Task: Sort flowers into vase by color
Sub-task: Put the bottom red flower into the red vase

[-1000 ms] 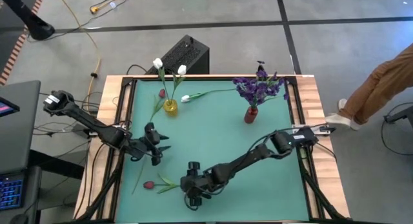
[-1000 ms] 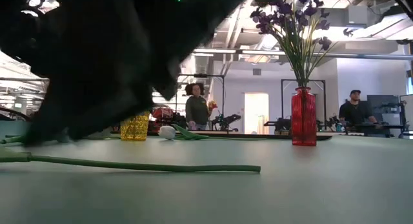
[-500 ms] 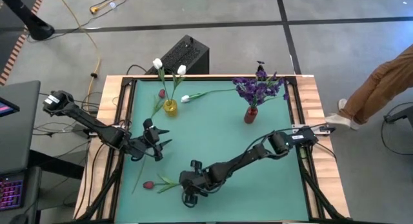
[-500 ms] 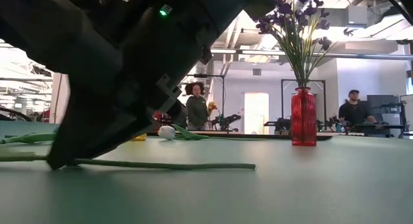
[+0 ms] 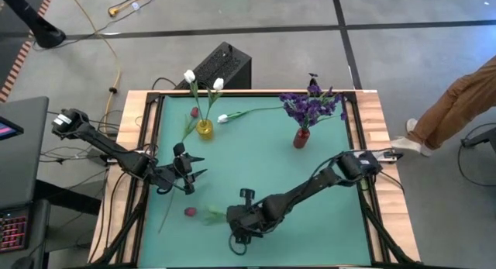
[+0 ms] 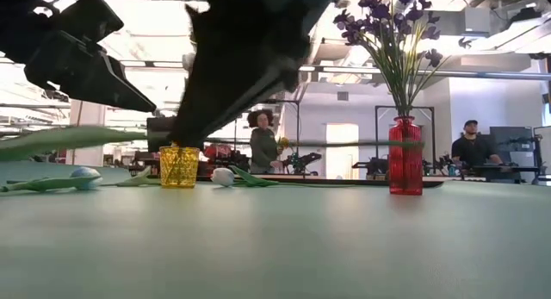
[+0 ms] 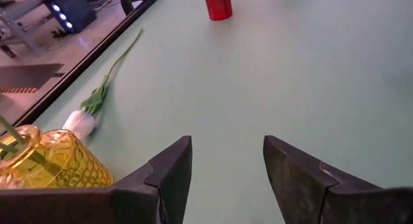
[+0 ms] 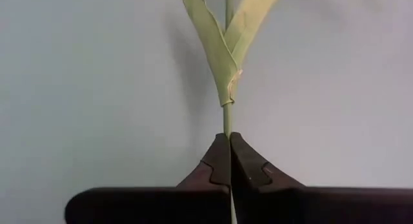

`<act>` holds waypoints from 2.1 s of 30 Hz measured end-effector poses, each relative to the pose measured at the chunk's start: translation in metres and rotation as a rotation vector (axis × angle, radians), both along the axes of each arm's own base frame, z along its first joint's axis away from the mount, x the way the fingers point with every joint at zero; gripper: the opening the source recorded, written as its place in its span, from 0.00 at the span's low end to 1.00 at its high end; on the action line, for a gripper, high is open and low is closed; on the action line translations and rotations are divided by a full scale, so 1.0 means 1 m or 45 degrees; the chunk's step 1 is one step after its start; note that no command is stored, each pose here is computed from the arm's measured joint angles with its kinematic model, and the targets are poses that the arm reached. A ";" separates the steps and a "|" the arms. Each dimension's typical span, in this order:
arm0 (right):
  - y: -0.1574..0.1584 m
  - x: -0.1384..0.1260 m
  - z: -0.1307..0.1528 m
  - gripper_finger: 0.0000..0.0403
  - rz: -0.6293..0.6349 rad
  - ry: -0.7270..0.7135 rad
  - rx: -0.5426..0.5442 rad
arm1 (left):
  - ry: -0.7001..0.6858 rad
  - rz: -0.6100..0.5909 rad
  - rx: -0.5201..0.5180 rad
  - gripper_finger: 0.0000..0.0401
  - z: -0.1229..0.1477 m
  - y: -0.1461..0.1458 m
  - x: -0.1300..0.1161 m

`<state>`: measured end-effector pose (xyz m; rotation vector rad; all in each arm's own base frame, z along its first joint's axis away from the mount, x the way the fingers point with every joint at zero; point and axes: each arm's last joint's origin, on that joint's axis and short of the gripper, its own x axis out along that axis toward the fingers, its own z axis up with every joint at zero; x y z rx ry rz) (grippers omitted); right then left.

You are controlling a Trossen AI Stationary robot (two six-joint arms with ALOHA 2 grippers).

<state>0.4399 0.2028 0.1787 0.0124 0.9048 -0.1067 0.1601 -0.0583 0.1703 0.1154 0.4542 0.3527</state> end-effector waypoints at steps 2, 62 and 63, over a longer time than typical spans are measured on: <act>-0.006 -0.011 0.004 0.05 -0.004 -0.047 0.007 | -0.001 0.000 0.000 0.45 0.000 0.000 0.000; -0.100 -0.083 0.051 0.05 0.026 -1.246 -0.138 | -0.769 -0.323 -0.146 0.35 0.075 -0.020 0.088; -0.101 -0.083 0.051 0.05 0.025 -1.252 -0.139 | -0.768 -0.320 -0.149 0.33 0.075 -0.020 0.088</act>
